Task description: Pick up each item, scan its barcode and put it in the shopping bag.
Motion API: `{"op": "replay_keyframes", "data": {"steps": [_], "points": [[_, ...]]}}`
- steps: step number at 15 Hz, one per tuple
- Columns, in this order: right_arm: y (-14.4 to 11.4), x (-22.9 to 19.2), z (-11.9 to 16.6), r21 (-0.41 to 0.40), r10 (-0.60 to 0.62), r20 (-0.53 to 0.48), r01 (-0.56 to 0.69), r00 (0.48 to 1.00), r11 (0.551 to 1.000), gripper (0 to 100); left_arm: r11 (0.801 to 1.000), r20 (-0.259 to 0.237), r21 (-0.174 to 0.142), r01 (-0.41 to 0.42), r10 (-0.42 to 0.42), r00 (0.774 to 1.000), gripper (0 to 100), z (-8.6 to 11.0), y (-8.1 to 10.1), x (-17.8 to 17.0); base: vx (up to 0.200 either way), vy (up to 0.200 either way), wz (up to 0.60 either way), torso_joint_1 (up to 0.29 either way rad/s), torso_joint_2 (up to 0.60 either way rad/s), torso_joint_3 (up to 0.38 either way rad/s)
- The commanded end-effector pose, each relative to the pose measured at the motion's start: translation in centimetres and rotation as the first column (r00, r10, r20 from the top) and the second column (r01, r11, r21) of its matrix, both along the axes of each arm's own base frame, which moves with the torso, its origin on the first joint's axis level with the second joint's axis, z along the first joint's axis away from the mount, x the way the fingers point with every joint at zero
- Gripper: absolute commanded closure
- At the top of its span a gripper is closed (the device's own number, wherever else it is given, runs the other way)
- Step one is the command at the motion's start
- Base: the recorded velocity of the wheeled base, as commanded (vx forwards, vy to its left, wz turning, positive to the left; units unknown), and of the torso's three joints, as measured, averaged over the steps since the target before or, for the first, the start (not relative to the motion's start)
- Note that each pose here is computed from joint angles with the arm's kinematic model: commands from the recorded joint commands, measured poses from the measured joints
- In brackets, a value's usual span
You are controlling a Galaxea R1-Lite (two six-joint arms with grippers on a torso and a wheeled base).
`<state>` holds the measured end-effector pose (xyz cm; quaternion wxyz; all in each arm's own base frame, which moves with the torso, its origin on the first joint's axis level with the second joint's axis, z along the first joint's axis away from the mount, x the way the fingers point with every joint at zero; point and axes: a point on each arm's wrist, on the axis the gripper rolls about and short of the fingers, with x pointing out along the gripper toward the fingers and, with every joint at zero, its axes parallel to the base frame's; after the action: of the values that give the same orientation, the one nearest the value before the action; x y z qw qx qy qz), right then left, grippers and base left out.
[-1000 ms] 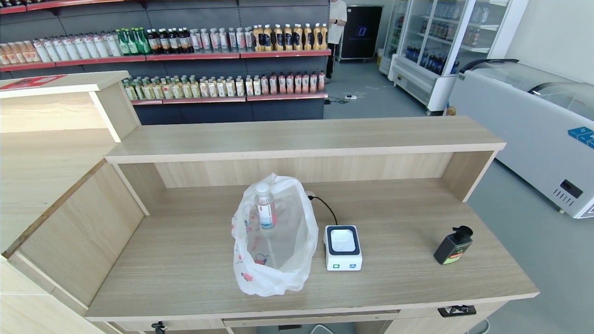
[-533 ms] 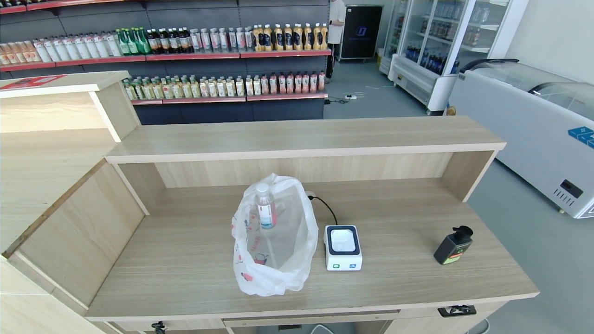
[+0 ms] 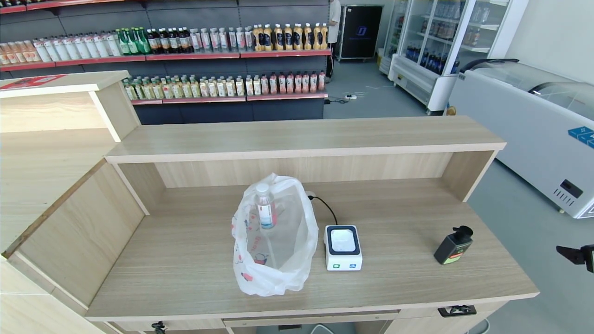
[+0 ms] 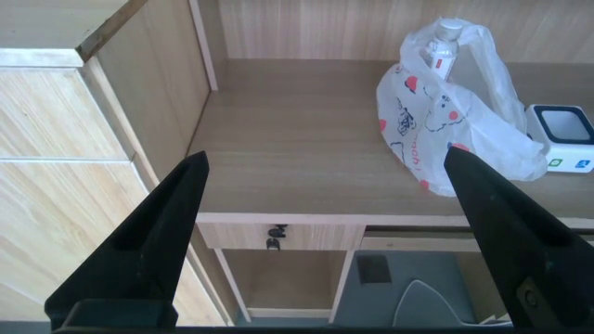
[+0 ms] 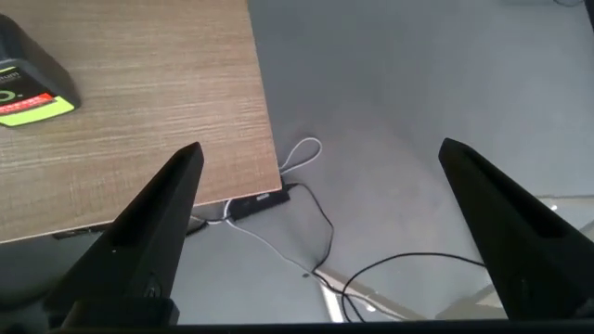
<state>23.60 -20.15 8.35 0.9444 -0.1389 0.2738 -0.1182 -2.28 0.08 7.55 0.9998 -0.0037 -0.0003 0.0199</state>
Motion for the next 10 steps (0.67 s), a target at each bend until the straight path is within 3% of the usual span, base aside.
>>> {"op": "replay_keyframes", "data": {"steps": [1,10], "points": [[0.9,1.5,-1.6,0.024,0.055,-0.025,-0.055,0.998,0.998,0,1.000,0.000,0.000,0.000,0.000,1.000,0,0.0,0.0,0.0,0.000,0.000,0.00,0.000,0.00,0.000],[4.6,5.4,-4.7,0.067,0.248,-0.034,-0.245,0.968,0.967,0,1.000,0.000,0.000,0.000,0.000,1.000,0,0.0,0.0,0.0,0.000,0.000,0.00,0.000,0.00,0.000]]}}
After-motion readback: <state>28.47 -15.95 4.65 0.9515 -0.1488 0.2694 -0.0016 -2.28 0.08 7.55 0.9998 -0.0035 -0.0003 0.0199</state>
